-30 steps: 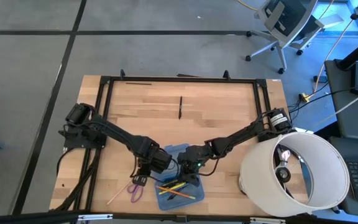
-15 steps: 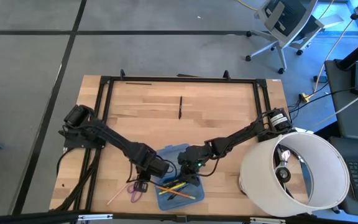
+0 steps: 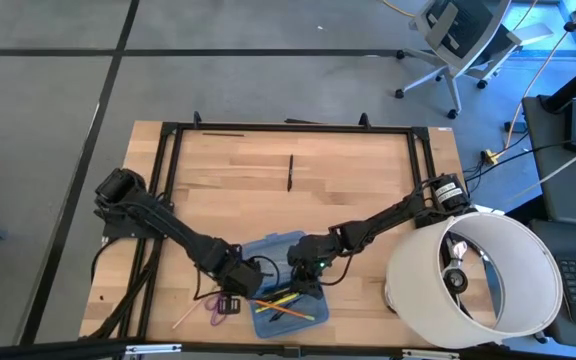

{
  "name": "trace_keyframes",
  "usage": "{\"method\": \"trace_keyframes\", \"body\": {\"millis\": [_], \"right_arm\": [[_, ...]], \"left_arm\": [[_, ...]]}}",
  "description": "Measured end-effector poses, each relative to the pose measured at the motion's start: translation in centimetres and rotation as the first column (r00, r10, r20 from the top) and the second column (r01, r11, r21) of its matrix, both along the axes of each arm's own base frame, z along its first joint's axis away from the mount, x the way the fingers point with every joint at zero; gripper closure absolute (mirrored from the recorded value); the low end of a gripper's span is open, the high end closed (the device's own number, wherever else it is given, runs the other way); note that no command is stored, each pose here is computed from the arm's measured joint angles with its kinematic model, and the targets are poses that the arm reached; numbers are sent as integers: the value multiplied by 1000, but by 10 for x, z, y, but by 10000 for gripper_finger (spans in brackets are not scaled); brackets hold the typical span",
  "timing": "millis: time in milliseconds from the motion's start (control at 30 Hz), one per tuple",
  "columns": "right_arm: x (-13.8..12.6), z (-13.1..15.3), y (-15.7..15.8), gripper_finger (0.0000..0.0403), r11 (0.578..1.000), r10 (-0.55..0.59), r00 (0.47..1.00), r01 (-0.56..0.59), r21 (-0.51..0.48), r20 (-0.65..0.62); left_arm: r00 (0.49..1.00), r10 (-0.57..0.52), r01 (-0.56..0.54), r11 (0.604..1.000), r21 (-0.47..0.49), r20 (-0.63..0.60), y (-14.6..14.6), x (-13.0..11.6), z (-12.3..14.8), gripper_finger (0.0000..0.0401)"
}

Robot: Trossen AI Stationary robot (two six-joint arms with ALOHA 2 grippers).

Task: Pick & place school supplies into a supply box
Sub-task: Put the violet scissors into the blue supply box

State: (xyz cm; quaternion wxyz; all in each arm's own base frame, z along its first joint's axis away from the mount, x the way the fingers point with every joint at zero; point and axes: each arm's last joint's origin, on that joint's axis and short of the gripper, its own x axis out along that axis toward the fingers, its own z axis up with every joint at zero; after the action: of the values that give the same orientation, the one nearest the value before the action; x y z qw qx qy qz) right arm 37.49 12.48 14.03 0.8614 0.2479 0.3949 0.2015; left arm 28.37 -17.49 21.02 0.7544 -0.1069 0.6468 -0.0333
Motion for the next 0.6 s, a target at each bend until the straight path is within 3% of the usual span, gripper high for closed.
{"method": "trace_keyframes", "body": {"millis": [133,267,367,467,600], "right_arm": [[0,0,0,342,1000,0,1000,0,0,-1],[0,0,0,342,1000,-18,1000,19,8,-9],[0,0,0,342,999,-37,999,38,7,-13],[0,0,-1,342,999,-46,999,46,1,-11],[1,0,-2,342,995,-102,995,102,-16,-10]], "left_arm": [[998,36,-34,999,-40,44,-8,-5,-7,327],[987,104,-81,979,-185,121,-9,-18,-24,327],[974,184,-149,959,-241,130,-5,-32,-34,327],[954,281,-249,938,-240,109,-3,-46,-36,327],[922,363,-339,925,-171,134,-5,-56,-39,327]]}}
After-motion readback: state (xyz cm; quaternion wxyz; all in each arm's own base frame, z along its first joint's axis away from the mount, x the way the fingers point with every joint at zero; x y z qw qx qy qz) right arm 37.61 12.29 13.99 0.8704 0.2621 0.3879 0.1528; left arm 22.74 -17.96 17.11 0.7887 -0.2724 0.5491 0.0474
